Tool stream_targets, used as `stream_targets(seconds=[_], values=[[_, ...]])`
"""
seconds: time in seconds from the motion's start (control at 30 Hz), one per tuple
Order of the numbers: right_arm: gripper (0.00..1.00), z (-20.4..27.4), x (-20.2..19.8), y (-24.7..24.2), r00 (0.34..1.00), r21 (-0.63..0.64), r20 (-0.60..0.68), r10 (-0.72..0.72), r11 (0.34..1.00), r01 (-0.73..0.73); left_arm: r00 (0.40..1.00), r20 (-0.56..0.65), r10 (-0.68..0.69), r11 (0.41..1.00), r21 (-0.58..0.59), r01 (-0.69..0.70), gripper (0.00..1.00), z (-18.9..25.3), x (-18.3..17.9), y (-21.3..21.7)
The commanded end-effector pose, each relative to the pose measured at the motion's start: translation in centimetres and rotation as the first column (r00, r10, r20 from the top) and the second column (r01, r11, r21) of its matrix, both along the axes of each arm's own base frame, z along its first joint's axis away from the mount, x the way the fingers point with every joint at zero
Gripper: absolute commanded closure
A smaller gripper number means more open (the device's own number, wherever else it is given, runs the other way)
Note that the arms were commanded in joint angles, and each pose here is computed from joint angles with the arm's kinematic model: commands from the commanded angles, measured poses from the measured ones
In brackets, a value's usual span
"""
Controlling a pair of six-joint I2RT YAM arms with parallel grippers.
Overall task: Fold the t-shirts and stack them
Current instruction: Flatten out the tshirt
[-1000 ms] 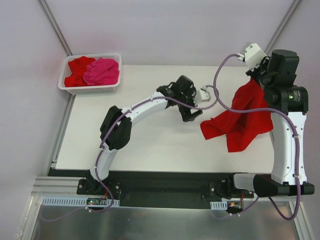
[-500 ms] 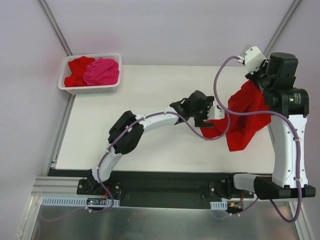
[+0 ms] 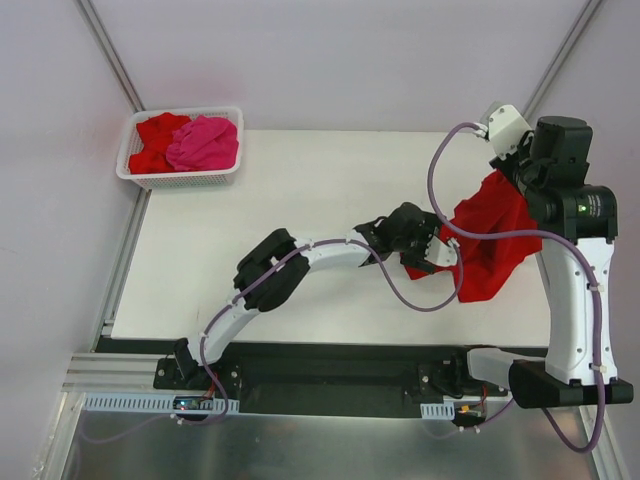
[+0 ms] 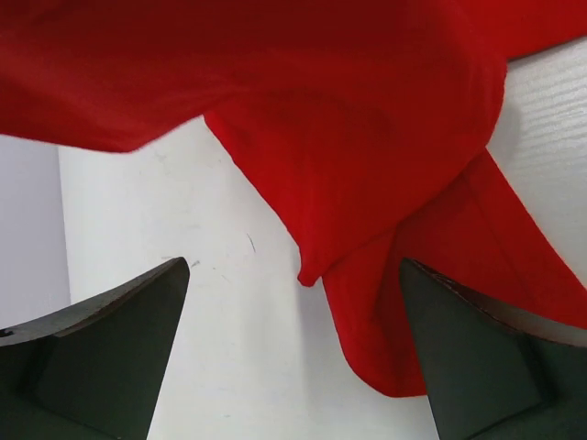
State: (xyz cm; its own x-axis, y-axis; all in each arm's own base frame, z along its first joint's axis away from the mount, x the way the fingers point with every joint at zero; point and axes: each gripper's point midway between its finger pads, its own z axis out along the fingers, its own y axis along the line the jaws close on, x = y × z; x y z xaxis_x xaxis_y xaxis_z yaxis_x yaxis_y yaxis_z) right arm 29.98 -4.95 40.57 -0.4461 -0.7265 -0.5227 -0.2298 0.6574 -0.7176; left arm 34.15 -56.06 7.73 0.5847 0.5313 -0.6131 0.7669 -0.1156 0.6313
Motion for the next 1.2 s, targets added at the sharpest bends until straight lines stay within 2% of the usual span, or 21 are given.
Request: stream_targets(seconds=[0.0,0.33,0.4,0.43,0.53,0.57,0.6,0.83,1.03,1.07,1.13,1.17], values=[[0.99,1.0,-0.7,-0.2,0.999,0.020,0.048,-0.026,0.999,0.025,0.995,0.075,-0.069,0.994,-0.084,0.076,0.01,2.8,0.2,-2.0],[0.98,0.1,-0.5,0.1,0.999,0.038,0.024,-0.027,0.999,0.026,0.991,0.111,-0.076,0.995,-0.053,0.082,0.01,-0.3,1.1,-2.6],[0.99,0.2,-0.5,0.0,0.999,0.032,0.024,-0.031,0.999,0.031,0.990,0.110,-0.083,0.995,-0.052,0.089,0.20,-0.6,1.1,-2.8],[0.99,0.1,-0.6,-0.1,0.999,0.031,0.022,-0.032,0.999,0.031,0.990,0.111,-0.084,0.994,-0.054,0.091,0.37,-0.6,1.1,-2.9],[0.99,0.0,-0.7,-0.2,0.999,0.027,0.020,-0.033,0.999,0.033,0.991,0.109,-0.083,0.994,-0.061,0.089,0.70,-0.6,1.2,-3.1],[0.99,0.0,-0.8,-0.2,0.999,0.024,0.018,-0.032,0.999,0.032,0.991,0.109,-0.082,0.994,-0.064,0.089,0.91,-0.4,1.2,-3.2],[0.99,-0.1,-0.8,-0.1,0.999,0.024,0.018,-0.029,0.999,0.029,0.991,0.107,-0.080,0.994,-0.065,0.088,0.99,-0.5,1.2,-3.2],[0.99,-1.0,-0.3,-0.2,0.999,0.027,0.002,-0.040,0.999,0.040,0.989,0.147,-0.007,0.998,-0.060,0.016,1.00,0.8,2.6,-2.4],[0.99,-1.7,0.8,-0.8,0.997,0.007,0.027,-0.075,0.997,0.075,0.967,0.196,0.164,0.985,-0.091,-0.148,1.00,5.6,7.1,1.8],[0.99,-1.8,1.0,-0.8,0.997,0.006,0.029,-0.075,0.997,0.075,0.958,0.211,0.196,0.978,-0.118,-0.174,1.00,8.0,8.1,3.2],[0.99,-2.2,1.3,-1.0,0.996,0.004,0.030,-0.081,0.997,0.081,0.950,0.220,0.222,0.973,-0.111,-0.202,1.00,8.7,8.6,5.1],[0.99,-2.3,1.5,-1.2,0.996,0.006,0.030,-0.088,0.996,0.088,0.941,0.236,0.243,0.967,-0.138,-0.215,1.00,11.1,8.9,6.2]])
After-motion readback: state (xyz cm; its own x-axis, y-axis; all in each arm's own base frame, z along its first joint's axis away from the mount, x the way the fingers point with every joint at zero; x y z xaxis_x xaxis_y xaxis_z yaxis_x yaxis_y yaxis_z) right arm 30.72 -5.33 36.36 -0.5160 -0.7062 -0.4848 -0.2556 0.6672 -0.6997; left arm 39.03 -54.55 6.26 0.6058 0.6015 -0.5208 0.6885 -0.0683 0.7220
